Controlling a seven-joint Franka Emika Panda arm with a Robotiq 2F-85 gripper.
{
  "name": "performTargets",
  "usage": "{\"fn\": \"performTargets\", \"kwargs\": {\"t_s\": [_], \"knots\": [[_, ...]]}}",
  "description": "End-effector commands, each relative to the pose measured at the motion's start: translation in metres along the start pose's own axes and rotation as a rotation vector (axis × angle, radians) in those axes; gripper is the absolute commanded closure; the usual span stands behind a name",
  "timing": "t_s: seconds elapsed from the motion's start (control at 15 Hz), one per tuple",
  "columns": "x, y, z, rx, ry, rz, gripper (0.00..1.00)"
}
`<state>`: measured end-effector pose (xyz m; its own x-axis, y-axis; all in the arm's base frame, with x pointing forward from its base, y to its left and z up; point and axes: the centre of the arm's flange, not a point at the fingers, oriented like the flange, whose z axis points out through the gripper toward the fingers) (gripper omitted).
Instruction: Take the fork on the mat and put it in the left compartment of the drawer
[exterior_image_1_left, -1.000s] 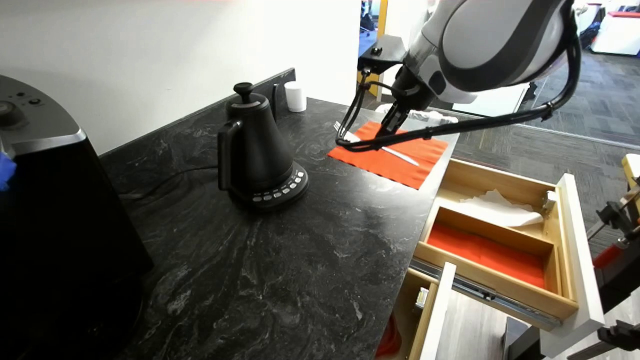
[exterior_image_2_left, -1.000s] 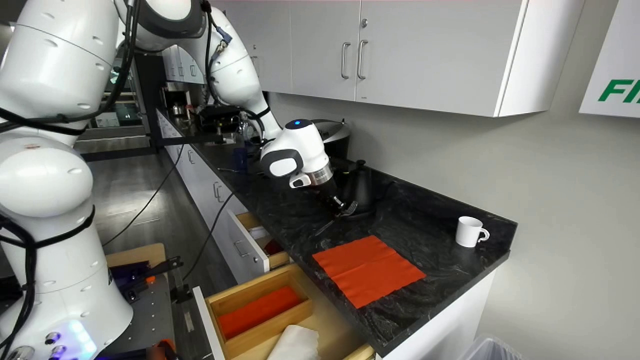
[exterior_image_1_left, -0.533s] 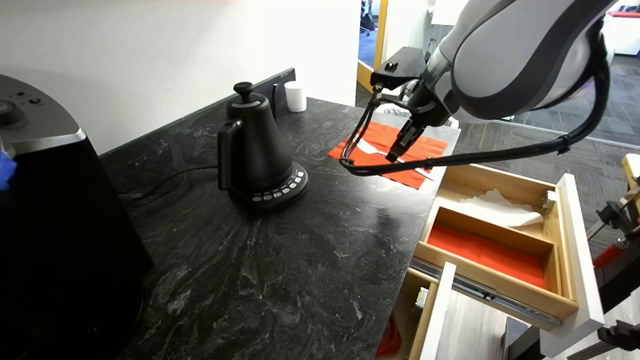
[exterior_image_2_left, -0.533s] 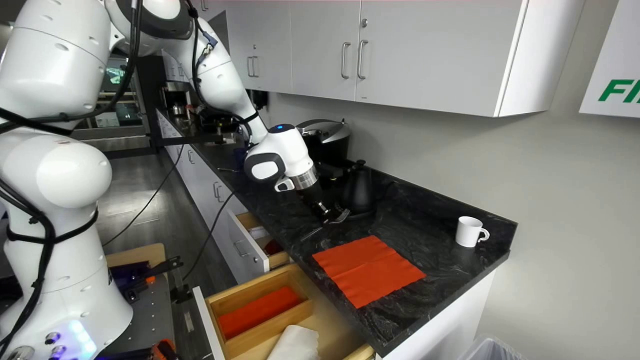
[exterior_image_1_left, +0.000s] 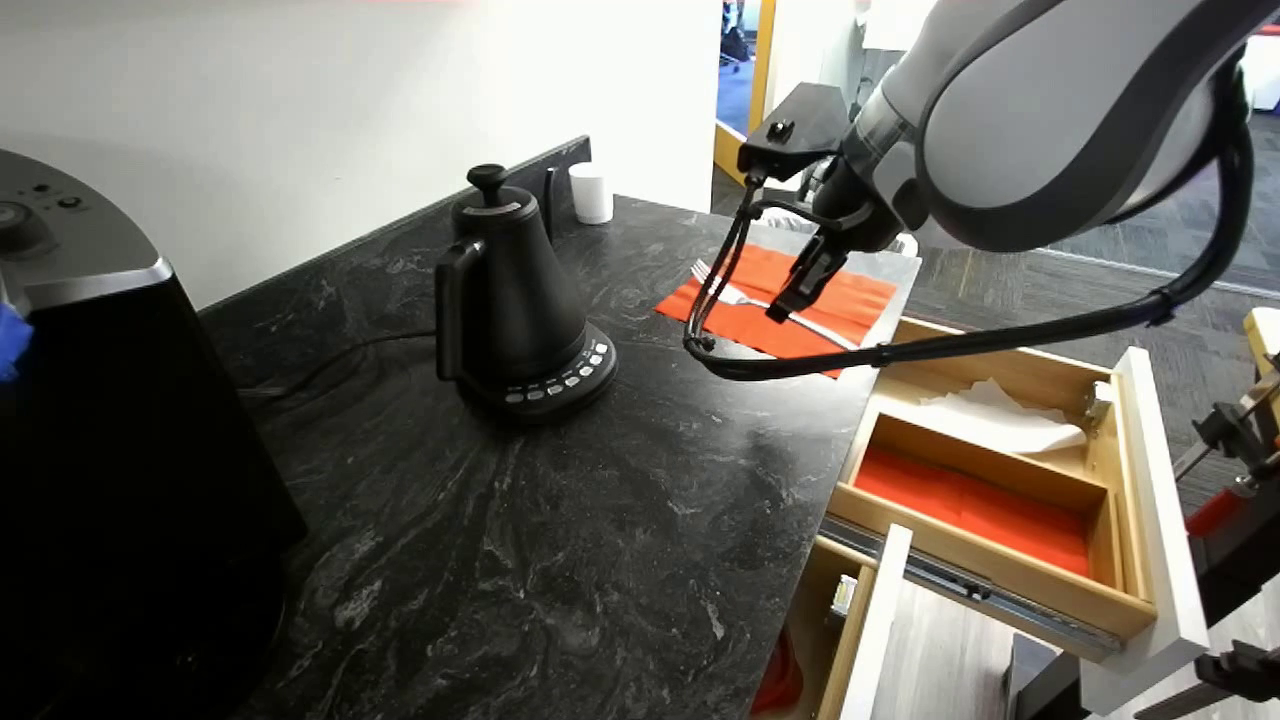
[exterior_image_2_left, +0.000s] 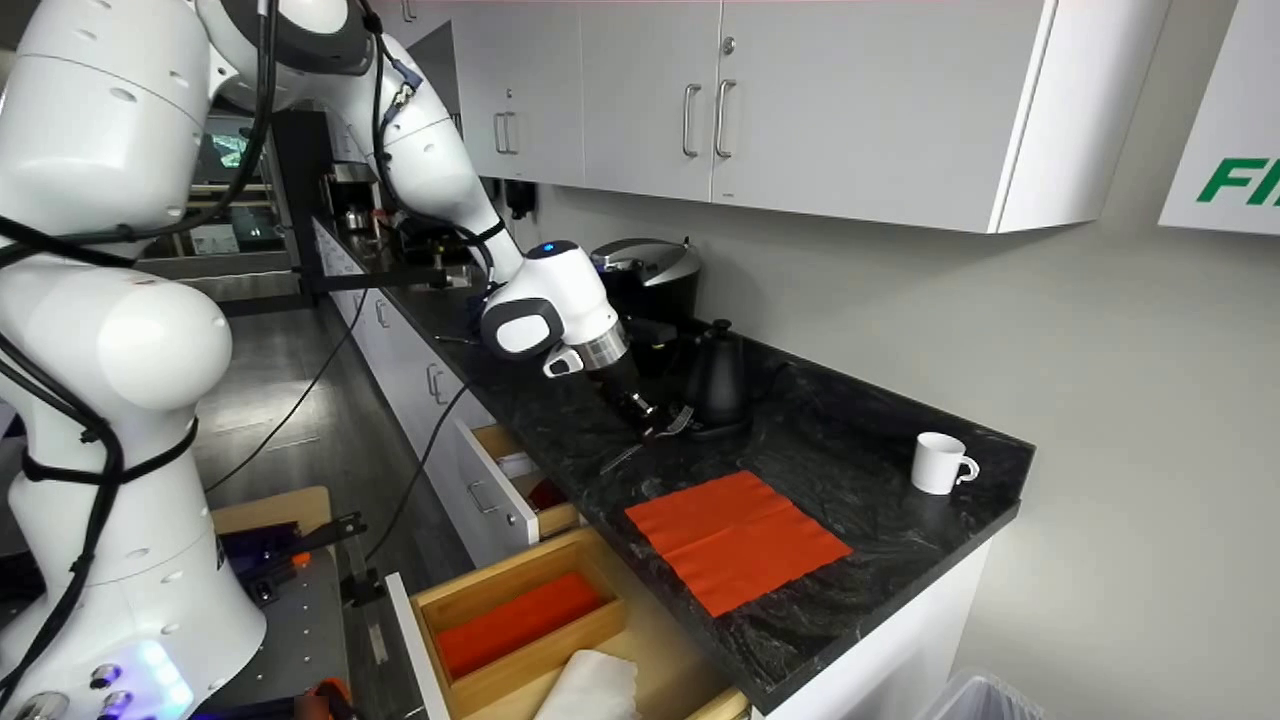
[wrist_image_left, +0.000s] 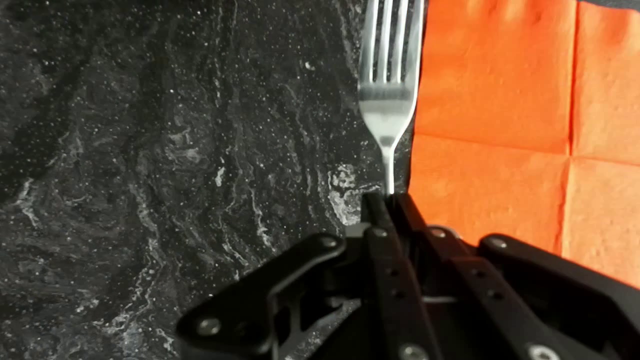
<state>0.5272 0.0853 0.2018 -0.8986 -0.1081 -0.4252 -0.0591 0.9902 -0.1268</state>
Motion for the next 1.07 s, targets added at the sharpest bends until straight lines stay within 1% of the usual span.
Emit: {"fn": "performTargets", "kwargs": {"t_s": [0.0,0.33,0.47,0.53,1.0], "knots": [[0.019,-0.002,-0.034,0.059,-0.032,-0.018,0.96],[0.033,-0.008,-0.036,0.104,-0.031,-0.023,0.96],[0.036,-0.011,-0.037,0.110,-0.028,-0.017,0.96],[0.031,-0.011,-0.015,0.099,-0.010,-0.045,0.92],[0.032,-0.013,-0.017,0.106,-0.010,-0.045,0.92]]}}
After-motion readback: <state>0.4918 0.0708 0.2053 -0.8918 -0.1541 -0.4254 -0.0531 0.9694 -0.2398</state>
